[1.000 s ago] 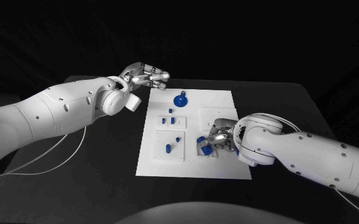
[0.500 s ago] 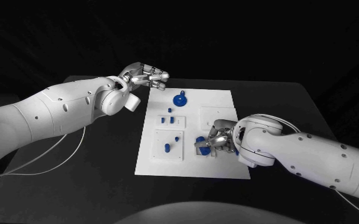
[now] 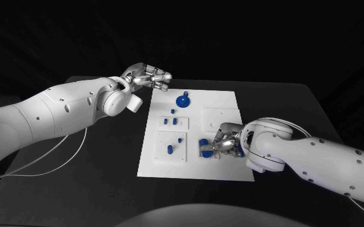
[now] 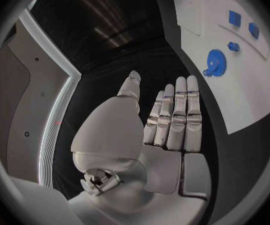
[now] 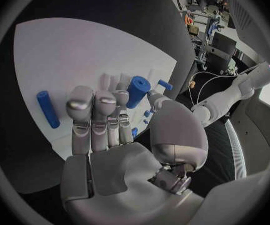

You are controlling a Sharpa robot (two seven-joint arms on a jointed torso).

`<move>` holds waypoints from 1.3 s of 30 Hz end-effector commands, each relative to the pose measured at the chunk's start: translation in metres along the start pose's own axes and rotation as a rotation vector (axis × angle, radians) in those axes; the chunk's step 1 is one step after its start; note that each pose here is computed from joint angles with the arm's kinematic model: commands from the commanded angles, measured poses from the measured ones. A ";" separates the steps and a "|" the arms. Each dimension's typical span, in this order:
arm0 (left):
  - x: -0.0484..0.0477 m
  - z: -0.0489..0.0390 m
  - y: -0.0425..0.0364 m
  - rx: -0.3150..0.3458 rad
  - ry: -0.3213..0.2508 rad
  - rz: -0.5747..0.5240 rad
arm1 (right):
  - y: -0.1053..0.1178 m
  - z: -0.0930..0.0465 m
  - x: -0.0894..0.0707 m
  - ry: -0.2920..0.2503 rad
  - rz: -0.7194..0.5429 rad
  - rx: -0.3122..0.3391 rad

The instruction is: Assemble the parts on the task board

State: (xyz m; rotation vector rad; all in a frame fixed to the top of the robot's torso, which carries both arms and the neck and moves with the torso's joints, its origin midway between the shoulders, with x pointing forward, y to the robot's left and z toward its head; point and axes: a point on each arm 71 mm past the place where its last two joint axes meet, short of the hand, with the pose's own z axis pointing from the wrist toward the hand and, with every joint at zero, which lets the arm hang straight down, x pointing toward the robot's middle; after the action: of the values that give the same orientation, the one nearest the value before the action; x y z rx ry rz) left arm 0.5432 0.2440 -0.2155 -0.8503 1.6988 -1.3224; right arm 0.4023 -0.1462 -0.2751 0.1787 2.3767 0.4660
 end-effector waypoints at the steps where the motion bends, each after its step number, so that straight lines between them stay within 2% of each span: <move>1: 0.0013 0.0003 -0.0005 0.004 0.012 -0.001 | 0.001 -0.002 0.000 -0.005 0.013 -0.012; 7: 0.0010 0.0003 -0.0003 0.004 0.011 0.000 | -0.001 -0.004 -0.002 -0.010 0.023 -0.016; 22: 0.0002 -0.0004 0.0015 -0.004 0.010 0.001 | -0.009 -0.020 -0.009 0.053 0.074 -0.052; 32: 0.0001 -0.0008 0.0025 -0.009 0.012 0.002 | -0.010 -0.022 -0.006 0.097 0.066 -0.063; 39: 0.0000 -0.0009 0.0030 -0.012 0.014 0.002 | -0.010 -0.019 -0.005 0.087 0.071 -0.051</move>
State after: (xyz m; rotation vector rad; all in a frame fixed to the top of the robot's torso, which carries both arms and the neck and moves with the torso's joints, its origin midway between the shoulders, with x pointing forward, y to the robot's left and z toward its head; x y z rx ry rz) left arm 0.5430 0.2469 -0.2182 -0.8566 1.7090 -1.3063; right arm 0.3938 -0.1638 -0.2617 0.2379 2.4328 0.5702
